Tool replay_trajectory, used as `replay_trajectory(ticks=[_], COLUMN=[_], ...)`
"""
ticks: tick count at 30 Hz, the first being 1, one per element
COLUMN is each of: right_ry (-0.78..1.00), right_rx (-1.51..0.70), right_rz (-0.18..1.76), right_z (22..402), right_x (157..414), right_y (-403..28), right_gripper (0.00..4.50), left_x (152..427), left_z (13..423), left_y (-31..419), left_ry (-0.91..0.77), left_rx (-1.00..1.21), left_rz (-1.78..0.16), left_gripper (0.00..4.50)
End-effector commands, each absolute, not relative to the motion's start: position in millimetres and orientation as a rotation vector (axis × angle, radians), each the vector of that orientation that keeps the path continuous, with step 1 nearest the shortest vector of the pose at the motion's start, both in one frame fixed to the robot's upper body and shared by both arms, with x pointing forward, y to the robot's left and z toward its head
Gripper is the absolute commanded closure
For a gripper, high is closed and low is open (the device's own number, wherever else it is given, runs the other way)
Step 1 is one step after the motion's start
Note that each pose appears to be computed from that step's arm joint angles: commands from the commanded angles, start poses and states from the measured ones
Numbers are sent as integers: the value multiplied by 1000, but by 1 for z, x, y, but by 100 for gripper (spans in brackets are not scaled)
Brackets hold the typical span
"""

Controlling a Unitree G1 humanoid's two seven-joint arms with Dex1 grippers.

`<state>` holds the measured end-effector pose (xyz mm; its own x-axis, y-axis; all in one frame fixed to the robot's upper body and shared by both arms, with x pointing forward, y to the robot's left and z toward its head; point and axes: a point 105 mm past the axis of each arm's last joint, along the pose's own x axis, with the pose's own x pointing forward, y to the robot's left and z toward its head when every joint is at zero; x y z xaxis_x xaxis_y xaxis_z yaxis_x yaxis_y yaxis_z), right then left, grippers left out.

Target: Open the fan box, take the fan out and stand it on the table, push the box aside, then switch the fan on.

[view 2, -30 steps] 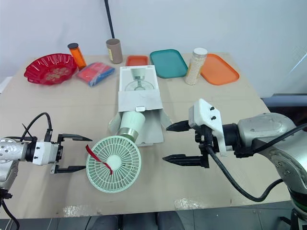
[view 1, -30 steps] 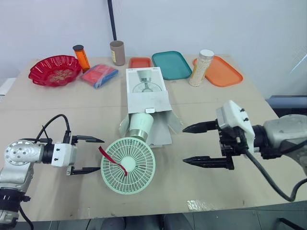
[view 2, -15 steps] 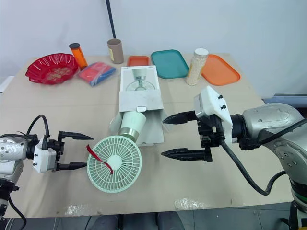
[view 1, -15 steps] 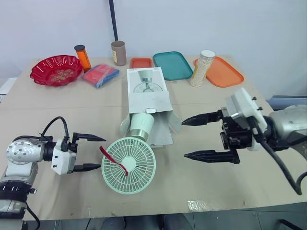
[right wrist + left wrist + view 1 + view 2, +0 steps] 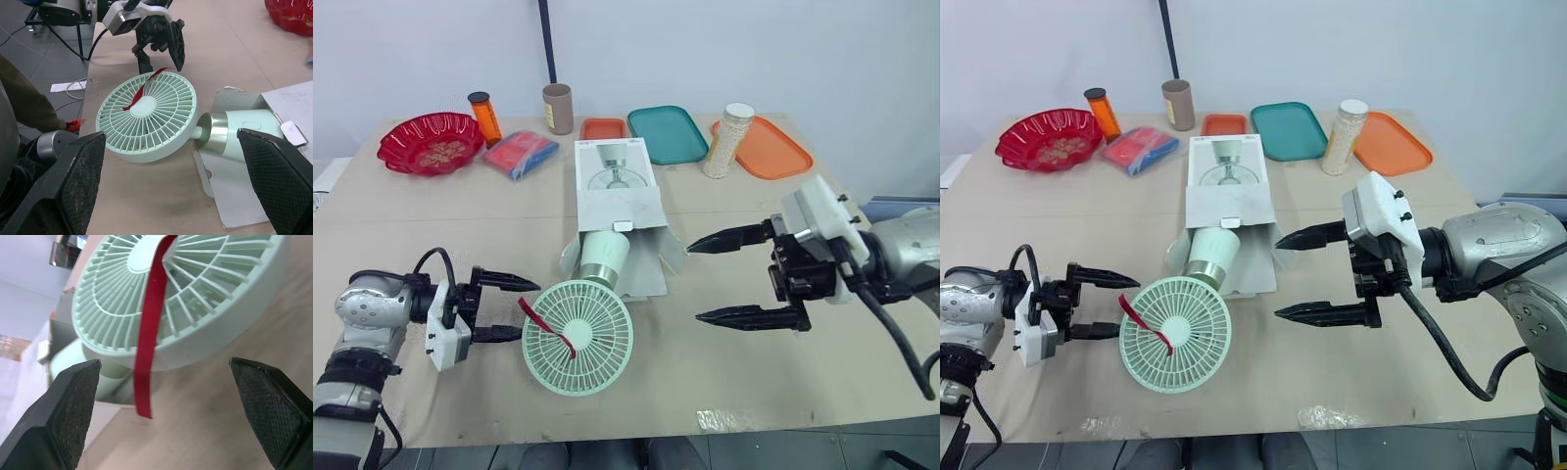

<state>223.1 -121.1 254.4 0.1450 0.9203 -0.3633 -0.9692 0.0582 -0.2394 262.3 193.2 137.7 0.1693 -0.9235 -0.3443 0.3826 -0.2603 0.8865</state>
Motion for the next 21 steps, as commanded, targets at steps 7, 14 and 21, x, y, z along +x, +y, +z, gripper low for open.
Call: replay_trajectory(ticks=[7, 14, 21], right_ry=[116, 116, 119], right_rx=[-502, -501, -500], right_rz=[1448, 1452, 1449], right_z=[256, 256, 257], right_x=[219, 220, 221], right_y=[-120, -118, -118], right_gripper=[13, 13, 13], left_x=[277, 278, 272], left_z=[170, 168, 155], left_y=[180, 167, 155], left_ry=[-929, -960, -970], left_rx=[1486, 1495, 1470], left_rz=[-1197, -1221, -1298], left_gripper=[0, 0, 0])
